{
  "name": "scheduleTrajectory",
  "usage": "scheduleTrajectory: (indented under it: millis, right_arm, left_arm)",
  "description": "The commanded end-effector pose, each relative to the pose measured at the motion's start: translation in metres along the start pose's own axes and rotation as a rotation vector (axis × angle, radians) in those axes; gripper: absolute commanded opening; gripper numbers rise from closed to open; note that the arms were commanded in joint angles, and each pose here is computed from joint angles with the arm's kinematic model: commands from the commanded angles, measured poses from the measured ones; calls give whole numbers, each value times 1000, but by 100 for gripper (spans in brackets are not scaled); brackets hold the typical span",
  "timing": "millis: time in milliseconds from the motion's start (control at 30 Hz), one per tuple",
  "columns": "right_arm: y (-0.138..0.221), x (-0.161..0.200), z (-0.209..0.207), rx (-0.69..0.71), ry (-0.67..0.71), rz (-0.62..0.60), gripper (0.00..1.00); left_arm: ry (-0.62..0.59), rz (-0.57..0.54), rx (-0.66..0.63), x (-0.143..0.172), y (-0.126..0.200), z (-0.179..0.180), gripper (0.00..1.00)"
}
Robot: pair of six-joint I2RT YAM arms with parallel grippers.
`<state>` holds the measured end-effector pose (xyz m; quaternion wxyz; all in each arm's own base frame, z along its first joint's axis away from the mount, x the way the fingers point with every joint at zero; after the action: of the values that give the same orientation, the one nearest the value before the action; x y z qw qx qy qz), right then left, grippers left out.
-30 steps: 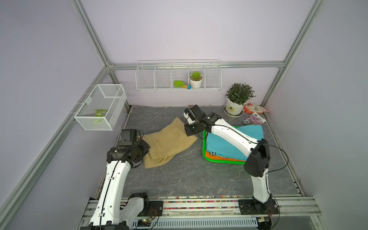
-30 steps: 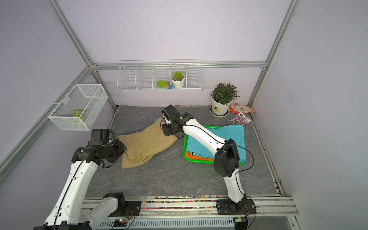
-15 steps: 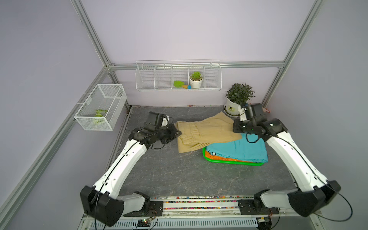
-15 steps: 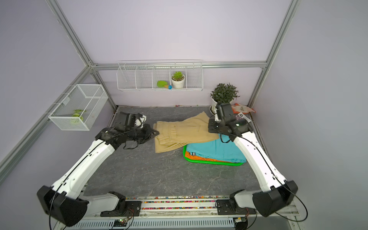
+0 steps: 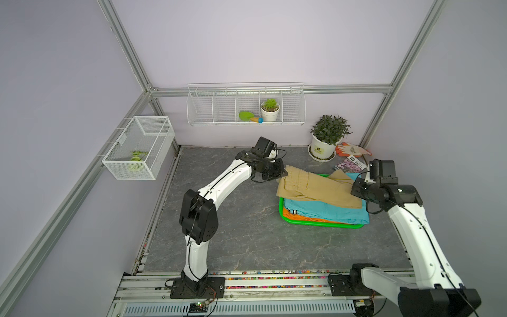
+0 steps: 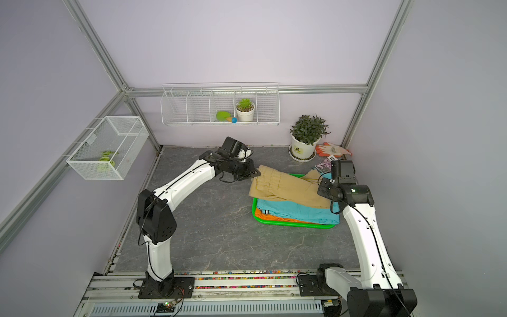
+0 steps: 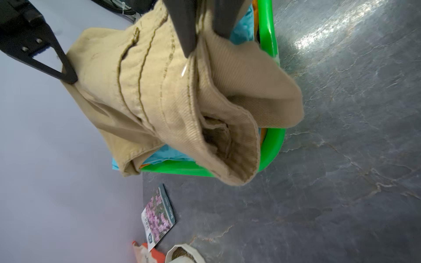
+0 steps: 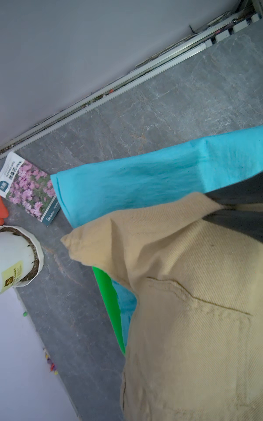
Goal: Put the folded long pants in the basket
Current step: Place the long pant in the basket.
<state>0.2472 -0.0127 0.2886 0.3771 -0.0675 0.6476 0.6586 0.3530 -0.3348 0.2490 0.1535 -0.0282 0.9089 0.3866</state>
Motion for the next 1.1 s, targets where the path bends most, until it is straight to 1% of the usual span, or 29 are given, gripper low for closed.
scheduleTrajectory:
  millis: [0, 67, 133, 233, 300, 400, 467, 533, 633, 733, 867, 933, 967, 1067]
  right_arm:
    - [8, 9, -18, 97, 12, -7, 0]
    - [8, 14, -20, 83, 6, -16, 0]
    - [9, 12, -18, 59, -10, -27, 0]
    - [10, -9, -12, 37, -45, -39, 0]
    - [14, -28, -11, 25, -78, -66, 0]
    - [21, -59, -17, 26, -138, -103, 0]
    - [27, -72, -20, 39, -160, -121, 0]
    - [27, -75, -24, 63, -161, -125, 0]
    - [19, -59, -29, 70, -159, -118, 0]
    - [6, -32, -36, 79, -153, -90, 0]
    - [-12, 8, -42, 80, -149, -27, 0]
    - [-13, 18, -45, 107, -133, 6, 0]
    - [-13, 21, -47, 137, -127, 19, 0]
    - [-13, 29, -49, 156, -117, 52, 0]
  left_arm:
    - [39, 48, -25, 8, -4, 6, 0]
    - [61, 77, 19, 14, -5, 5, 0]
    - [65, 92, 57, 11, 0, -4, 0]
    - [54, 111, 85, -4, 13, -22, 0]
    - [68, 125, 106, -14, 19, -31, 0]
    - [87, 137, 210, -34, 28, -45, 0]
    - [96, 120, 260, -47, 33, -49, 0]
    - [118, 107, 271, -55, 32, -45, 0]
    - [111, 119, 276, -53, 20, -38, 0]
    - [114, 152, 257, -38, -1, -27, 0]
    - [147, 263, 203, -6, -31, -3, 0]
    - [177, 300, 172, 9, -42, 11, 0]
    - [182, 311, 166, 14, -43, 14, 0]
    - [181, 317, 165, 23, -41, 19, 0]
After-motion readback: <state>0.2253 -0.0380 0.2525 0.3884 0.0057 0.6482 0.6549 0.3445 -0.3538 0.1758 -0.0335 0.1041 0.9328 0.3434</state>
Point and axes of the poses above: each gripper's point midway between its finger pads, its own y axis back along the fingers, its own z axis along the line the jaws close on, x = y × z, the point moved 7 cm from there along y, back along the fingers, and after that the axes turned 4 degrees about -y, right-handed, at the moved point
